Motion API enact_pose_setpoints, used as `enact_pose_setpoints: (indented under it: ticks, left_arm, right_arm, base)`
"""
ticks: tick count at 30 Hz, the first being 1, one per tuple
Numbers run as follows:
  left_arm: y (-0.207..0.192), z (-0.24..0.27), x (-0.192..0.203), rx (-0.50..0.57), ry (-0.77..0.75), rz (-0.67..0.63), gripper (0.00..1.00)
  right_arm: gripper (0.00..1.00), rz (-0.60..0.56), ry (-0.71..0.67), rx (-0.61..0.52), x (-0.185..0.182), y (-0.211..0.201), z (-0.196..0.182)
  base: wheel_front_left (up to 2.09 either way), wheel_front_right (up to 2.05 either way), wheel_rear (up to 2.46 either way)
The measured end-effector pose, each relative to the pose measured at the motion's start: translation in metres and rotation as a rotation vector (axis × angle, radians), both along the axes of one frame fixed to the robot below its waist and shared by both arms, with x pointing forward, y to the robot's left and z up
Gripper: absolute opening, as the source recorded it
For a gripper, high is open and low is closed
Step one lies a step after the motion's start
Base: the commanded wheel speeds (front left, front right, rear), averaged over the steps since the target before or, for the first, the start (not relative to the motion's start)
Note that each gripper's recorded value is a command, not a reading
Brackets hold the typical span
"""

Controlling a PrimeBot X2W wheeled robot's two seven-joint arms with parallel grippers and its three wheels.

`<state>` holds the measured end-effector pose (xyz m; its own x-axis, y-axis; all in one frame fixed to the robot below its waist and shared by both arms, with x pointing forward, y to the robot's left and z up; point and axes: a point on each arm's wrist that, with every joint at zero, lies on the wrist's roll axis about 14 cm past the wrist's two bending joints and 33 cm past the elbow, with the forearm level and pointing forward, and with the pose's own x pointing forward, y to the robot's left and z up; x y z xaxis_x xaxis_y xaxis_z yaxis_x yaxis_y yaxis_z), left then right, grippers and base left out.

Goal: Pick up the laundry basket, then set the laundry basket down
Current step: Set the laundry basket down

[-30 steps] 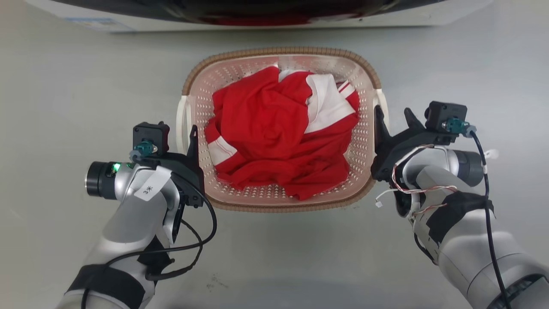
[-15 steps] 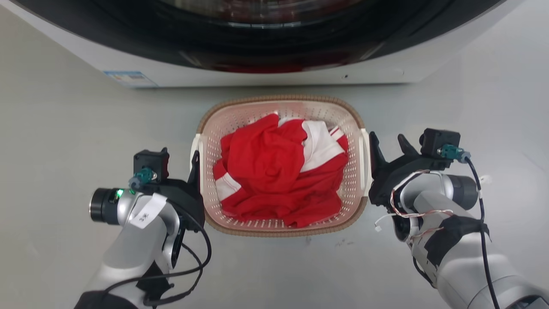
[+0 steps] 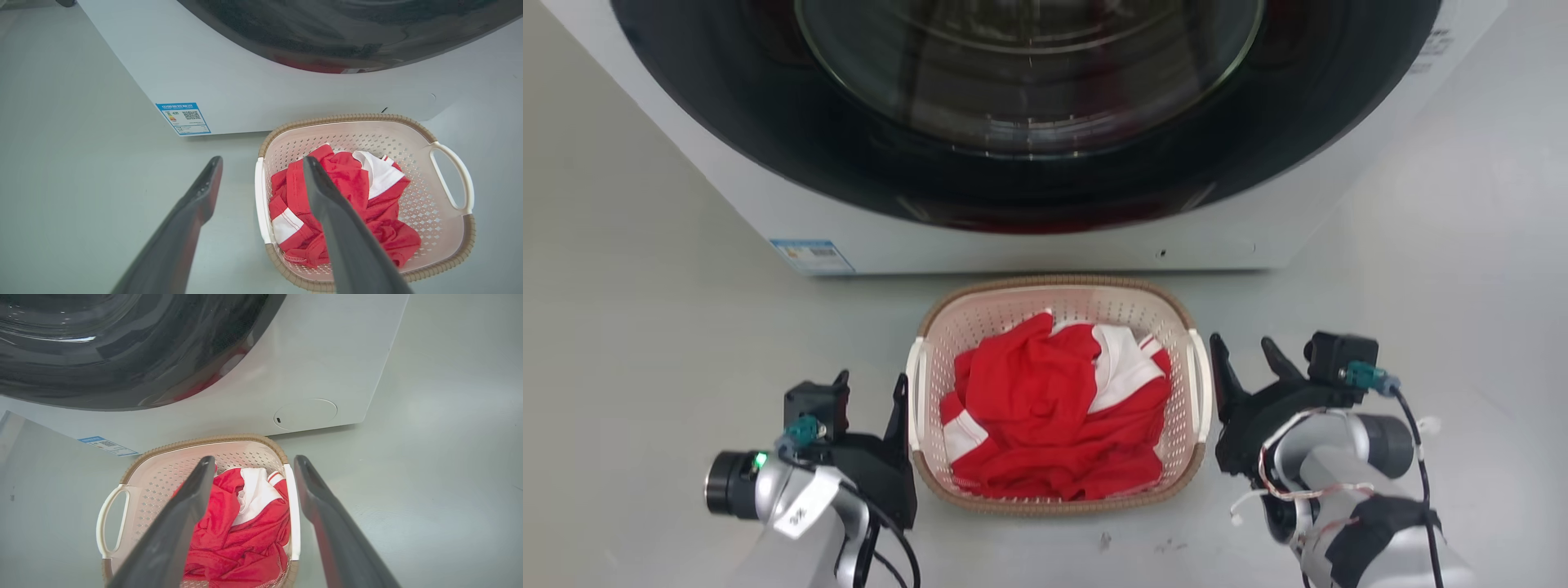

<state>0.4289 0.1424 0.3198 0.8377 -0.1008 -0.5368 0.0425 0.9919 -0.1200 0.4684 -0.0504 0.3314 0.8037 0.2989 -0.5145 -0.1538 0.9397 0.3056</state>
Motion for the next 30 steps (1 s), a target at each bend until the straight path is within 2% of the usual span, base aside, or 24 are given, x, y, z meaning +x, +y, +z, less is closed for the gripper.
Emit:
enact_pose_setpoints:
  ticks: [11, 30]
  left_arm:
    - [0.002, 0.043, -0.034, -0.028, -0.124, 0.033, 1.00]
    - [0.003, 0.099, -0.099, -0.046, -0.330, 0.045, 1.00]
  right_arm:
    - [1.00, -0.013, -0.129, 0.036, -0.028, -0.002, 0.050]
    - [1.00, -0.004, -0.338, 0.083, -0.099, 0.002, 0.110]
  base:
    - [0.00, 0.00, 0.00]
    - [0.00, 0.00, 0.00]
